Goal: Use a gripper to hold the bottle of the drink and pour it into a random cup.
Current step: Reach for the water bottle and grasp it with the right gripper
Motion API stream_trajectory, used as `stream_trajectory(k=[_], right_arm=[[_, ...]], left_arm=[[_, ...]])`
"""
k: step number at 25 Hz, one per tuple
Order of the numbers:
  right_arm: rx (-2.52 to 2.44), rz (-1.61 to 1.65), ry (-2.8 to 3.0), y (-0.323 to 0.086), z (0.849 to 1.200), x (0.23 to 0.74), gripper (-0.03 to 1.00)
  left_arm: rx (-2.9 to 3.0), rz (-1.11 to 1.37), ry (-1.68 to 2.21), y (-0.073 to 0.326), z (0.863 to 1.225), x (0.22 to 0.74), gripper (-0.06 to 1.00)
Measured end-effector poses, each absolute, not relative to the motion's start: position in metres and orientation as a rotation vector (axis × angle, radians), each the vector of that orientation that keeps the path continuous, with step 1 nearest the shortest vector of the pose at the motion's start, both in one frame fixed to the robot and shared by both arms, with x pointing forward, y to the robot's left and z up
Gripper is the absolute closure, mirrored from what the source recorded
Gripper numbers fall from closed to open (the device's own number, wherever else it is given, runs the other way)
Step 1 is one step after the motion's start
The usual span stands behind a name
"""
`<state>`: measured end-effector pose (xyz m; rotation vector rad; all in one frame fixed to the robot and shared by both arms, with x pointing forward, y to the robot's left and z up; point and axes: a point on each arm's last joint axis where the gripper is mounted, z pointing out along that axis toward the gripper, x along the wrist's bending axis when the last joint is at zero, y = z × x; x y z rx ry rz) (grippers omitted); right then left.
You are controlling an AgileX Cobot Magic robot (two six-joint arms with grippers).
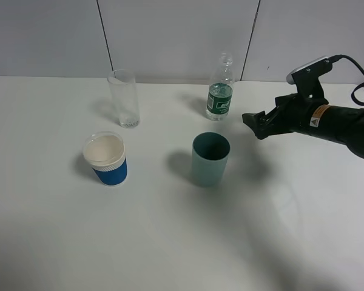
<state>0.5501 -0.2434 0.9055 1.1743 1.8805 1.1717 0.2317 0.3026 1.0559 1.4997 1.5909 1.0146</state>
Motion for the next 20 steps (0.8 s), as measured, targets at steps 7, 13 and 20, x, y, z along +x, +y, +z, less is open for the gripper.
stream_trajectory(k=[7, 13, 20], right_arm=[[1.16, 1.182, 1.87, -0.241, 0.898, 0.571, 0.09], [1.091, 1.217, 1.864, -0.235, 0.904, 0.591, 0.09], [1.09, 1.26, 1.876, -0.229, 0.899, 0.605, 0.09]], left_arm=[[1.5, 1.015, 1.591, 0.303, 1.056, 0.232, -0.04], [1.5, 1.015, 1.591, 0.303, 1.056, 0.232, -0.04], [1.499, 1.013, 1.591, 0.302, 1.056, 0.232, -0.04]])
